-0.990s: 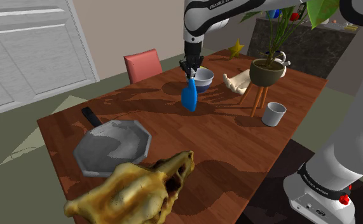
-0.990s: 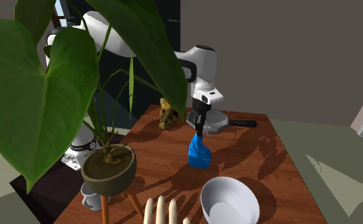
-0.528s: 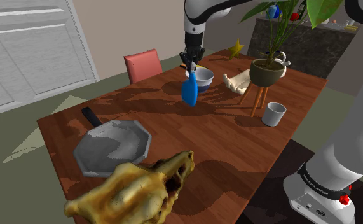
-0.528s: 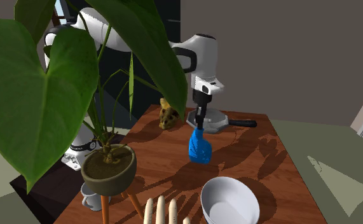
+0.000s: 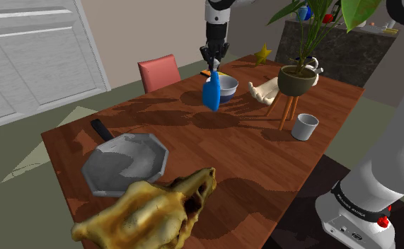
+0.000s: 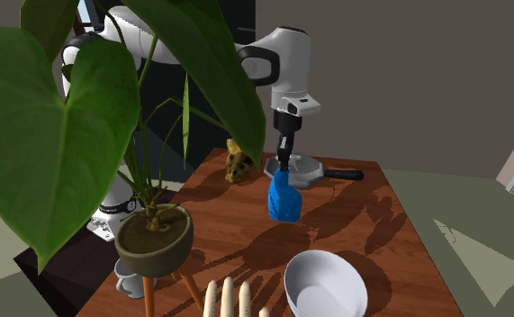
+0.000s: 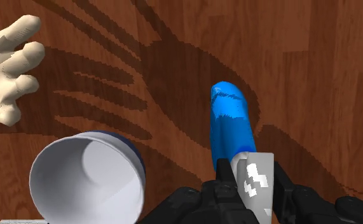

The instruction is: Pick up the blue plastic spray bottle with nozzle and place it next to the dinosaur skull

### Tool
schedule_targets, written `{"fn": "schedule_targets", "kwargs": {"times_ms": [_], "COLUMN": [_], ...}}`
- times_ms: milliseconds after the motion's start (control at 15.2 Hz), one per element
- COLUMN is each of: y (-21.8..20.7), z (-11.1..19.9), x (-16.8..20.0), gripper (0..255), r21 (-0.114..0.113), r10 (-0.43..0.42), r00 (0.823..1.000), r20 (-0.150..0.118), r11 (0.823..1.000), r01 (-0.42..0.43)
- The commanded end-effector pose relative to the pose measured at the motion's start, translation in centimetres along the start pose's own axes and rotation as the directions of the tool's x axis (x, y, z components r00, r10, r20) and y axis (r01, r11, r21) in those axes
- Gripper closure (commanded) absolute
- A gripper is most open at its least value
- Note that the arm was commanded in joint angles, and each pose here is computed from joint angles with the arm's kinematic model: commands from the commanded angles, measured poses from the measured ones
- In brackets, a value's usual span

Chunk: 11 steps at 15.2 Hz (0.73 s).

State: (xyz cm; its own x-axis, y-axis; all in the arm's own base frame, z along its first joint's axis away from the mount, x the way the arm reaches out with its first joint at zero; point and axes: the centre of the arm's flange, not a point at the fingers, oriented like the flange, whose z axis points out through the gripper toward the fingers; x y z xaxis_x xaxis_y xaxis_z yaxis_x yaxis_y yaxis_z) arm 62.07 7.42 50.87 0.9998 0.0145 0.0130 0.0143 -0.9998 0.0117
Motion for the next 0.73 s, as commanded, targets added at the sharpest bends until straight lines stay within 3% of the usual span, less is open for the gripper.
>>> {"fn": "schedule_targets", "kwargs": {"times_ms": [0, 660], "y": [0.0, 0.1], "z": [-1.0, -6.3], "x": [0.0, 0.1], "gripper": [255, 255], "r21": [0.000, 0.000], "r10": [0.000, 0.000], "r00": [1.000, 1.000], "r20": [0.000, 0.000], "r11": [1.000, 1.000], "r01": [0.000, 0.000]}}
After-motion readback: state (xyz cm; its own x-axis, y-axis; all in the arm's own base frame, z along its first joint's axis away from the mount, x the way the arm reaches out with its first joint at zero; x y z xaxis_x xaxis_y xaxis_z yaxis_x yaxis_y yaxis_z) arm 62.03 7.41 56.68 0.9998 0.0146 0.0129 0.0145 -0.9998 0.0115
